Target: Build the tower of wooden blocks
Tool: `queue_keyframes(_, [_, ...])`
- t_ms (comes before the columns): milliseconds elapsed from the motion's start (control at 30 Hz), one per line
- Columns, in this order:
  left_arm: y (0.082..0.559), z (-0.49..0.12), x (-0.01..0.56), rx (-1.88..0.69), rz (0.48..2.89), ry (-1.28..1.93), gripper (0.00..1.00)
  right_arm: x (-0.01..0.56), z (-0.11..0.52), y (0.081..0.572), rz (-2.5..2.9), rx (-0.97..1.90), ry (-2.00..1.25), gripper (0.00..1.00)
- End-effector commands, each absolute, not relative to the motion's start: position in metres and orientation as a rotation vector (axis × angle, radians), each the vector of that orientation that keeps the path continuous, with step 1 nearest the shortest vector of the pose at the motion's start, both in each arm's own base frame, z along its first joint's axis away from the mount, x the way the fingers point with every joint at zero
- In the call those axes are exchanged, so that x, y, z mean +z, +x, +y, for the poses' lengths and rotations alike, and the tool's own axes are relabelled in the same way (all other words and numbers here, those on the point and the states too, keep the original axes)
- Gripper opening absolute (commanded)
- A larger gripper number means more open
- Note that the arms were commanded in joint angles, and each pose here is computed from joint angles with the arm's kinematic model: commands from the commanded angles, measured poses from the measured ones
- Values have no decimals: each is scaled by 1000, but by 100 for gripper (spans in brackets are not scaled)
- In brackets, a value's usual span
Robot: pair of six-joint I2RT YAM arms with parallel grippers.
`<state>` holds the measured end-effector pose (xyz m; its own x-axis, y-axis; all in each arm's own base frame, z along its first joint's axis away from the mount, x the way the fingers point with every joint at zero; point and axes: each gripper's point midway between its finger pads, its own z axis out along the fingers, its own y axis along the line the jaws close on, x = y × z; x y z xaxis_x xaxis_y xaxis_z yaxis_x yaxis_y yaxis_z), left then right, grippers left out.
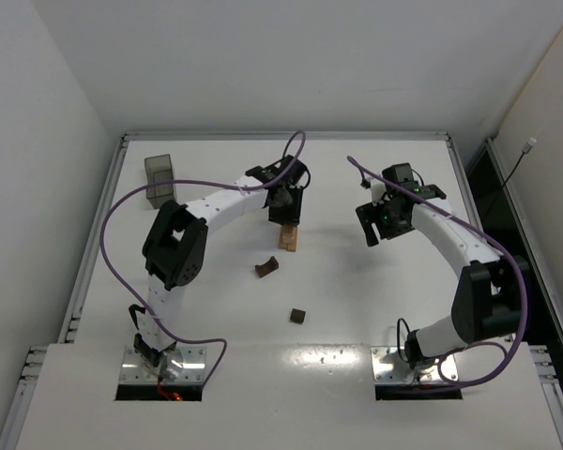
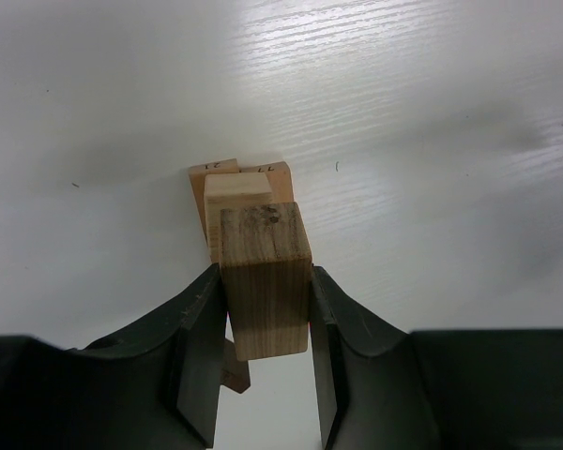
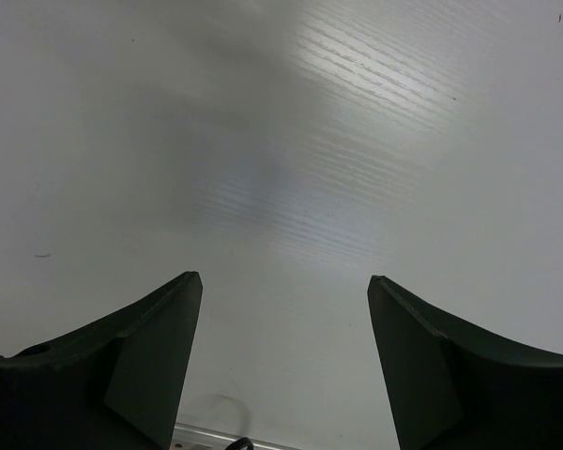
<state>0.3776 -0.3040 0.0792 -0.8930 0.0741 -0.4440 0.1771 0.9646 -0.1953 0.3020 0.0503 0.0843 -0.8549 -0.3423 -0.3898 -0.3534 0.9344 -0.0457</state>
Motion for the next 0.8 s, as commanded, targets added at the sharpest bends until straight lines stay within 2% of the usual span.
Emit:
queue_keyframes(0, [387,-305,82,-332,2646,140,0,98,56,313,2650,57,-486,68])
queue_keyframes(500, [385,-298,71,-309,2672,131,0,98,56,313,2650,57,-486,68])
queue_keyframes(733, [387,-295,71,-286,2664,124,30,98,56,316,2650,57,-486,68])
queue_keyframes(767, [387,-295,71,-286,2664,124,38,98,56,316,2650,57,-486,68])
